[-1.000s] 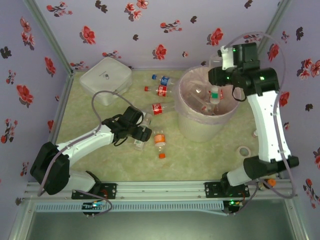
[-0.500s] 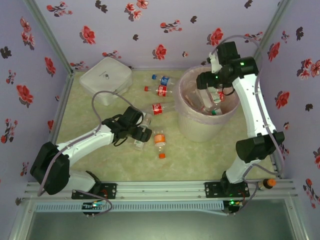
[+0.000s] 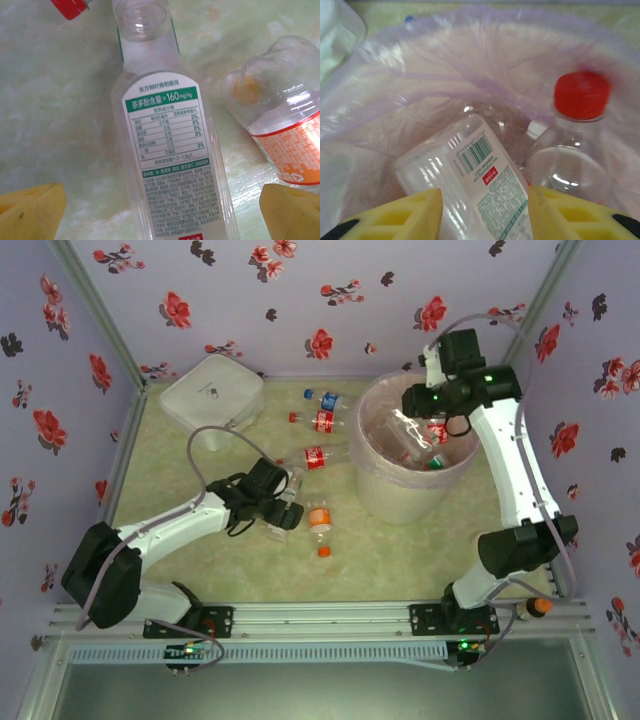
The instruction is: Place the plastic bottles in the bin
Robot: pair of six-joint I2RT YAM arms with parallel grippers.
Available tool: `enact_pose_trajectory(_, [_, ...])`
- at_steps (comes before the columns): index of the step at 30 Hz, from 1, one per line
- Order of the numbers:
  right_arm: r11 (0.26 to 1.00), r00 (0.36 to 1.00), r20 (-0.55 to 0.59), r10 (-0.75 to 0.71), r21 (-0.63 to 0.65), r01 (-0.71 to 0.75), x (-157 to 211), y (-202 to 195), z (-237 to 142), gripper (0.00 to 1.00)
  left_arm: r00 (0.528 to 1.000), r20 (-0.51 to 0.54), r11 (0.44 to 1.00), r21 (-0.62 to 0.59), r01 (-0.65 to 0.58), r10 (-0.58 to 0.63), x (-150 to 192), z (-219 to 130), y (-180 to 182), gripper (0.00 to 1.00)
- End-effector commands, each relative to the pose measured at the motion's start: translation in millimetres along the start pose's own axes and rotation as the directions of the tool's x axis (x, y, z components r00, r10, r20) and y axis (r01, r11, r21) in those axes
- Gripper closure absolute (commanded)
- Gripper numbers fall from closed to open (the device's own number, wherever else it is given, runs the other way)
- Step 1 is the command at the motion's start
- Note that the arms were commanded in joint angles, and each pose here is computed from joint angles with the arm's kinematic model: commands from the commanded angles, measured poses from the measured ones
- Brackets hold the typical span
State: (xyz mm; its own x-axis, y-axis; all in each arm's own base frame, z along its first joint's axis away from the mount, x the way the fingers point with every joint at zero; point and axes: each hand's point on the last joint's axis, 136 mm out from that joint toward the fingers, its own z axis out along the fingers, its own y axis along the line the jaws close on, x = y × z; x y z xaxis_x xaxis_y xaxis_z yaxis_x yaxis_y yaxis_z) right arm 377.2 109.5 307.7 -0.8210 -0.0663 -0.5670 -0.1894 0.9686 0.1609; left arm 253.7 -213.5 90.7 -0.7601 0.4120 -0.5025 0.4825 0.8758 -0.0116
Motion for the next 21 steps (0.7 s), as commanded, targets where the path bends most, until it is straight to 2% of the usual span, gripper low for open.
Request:
enact_pose_trajectory(1, [0.998, 0.999, 0.029, 0.030, -0.050, -0.029, -6.9, 7.3, 7.9, 0.53, 1.000, -0.025, 1.000, 0.020, 0.004, -0.003, 8.9, 5.0, -8.5, 0.00])
enact_pose_trajectory(8, [0.999, 0.963, 0.268, 0.041, -0.042, -0.030, -34.9, 8.4, -52.9, 0.57, 0.999, -0.044, 1.000, 0.021, 0.021, -0.020, 16.4, 8.6, -10.1, 0.02])
enact_pose_trajectory(14, [0.997, 0.941, 0.334, 0.063, -0.068, -0.042, -29.9, 11.3, -75.1, 0.31, 0.995, -0.094, 0.999, 0.027, 0.038, -0.036, 26.8, 20.0, -13.0, 0.08])
enact_pose_trajectory(16, [0.997, 0.940, 0.336, 0.064, -0.070, -0.042, -27.8, 11.4, -77.3, 0.27, 0.993, -0.111, 0.999, 0.031, 0.035, -0.032, 29.0, 22.3, -14.6, 0.15])
enact_pose_trajectory(21, [0.995, 0.933, 0.353, 0.071, -0.094, -0.041, -27.4, 15.0, -81.7, 0.26, 0.995, -0.098, 0.999, 0.020, 0.028, -0.026, 24.0, 16.4, -12.1, 0.34])
